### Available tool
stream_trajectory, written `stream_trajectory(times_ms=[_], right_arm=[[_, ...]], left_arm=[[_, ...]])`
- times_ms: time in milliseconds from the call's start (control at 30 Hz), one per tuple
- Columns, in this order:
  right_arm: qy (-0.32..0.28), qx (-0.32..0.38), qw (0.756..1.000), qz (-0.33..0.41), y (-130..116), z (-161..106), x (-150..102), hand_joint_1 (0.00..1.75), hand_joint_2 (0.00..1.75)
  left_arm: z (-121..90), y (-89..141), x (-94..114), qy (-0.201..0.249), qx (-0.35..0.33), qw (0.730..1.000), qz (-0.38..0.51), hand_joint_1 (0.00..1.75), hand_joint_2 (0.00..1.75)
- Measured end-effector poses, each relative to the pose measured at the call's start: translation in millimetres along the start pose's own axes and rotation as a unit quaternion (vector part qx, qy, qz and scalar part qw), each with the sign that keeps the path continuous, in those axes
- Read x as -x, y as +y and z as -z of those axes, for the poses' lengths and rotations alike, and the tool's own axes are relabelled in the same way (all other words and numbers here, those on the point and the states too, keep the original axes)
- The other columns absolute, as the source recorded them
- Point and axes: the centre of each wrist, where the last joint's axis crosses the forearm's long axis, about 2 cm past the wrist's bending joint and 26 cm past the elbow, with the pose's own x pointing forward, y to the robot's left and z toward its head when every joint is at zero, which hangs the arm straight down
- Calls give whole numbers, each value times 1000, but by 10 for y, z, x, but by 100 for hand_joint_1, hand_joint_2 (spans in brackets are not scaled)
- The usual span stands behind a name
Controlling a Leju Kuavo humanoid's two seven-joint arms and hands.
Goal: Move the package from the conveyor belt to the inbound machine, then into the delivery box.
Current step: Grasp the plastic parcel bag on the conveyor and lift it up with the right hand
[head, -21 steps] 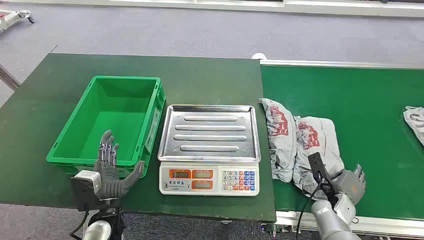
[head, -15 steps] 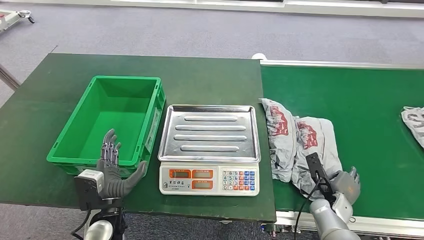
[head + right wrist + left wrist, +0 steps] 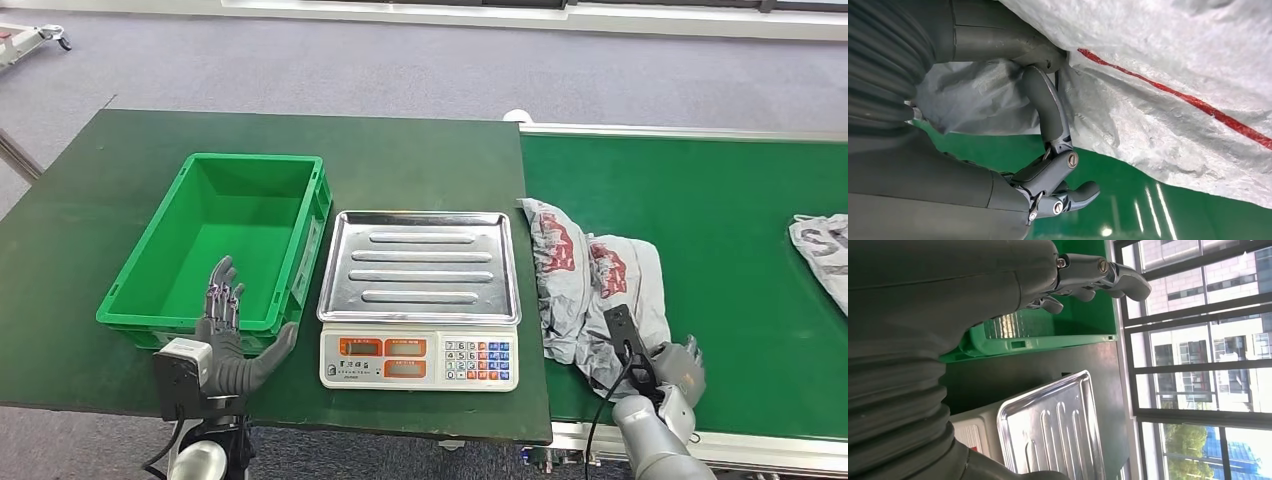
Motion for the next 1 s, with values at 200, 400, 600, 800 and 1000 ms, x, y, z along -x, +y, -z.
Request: stream_trajectory(times_ms=[200,400,600,800,1000], right_arm=[[-8,-26,999,40,59,-41,-2,175,175],[-14,-27,998,54,77,-56,-5,175,175],[-29,-25,996,76,93,-69,-19,175,175],[-38,-27,994,96,118,-90,-39,175,175],[-51,-28,991,123,140,-107,-47,175,175]], left_arm=[[-18,10,-9,2,4,1000,6,0,175],[-9,14,-26,-2,9,1000,9,0,175],[-10,13,-27,-2,11,1000,10,0,175],[-8,17,-38,-4,13,1000,10,0,175],[-33,25,-33,-2,14,1000,11,0,175]])
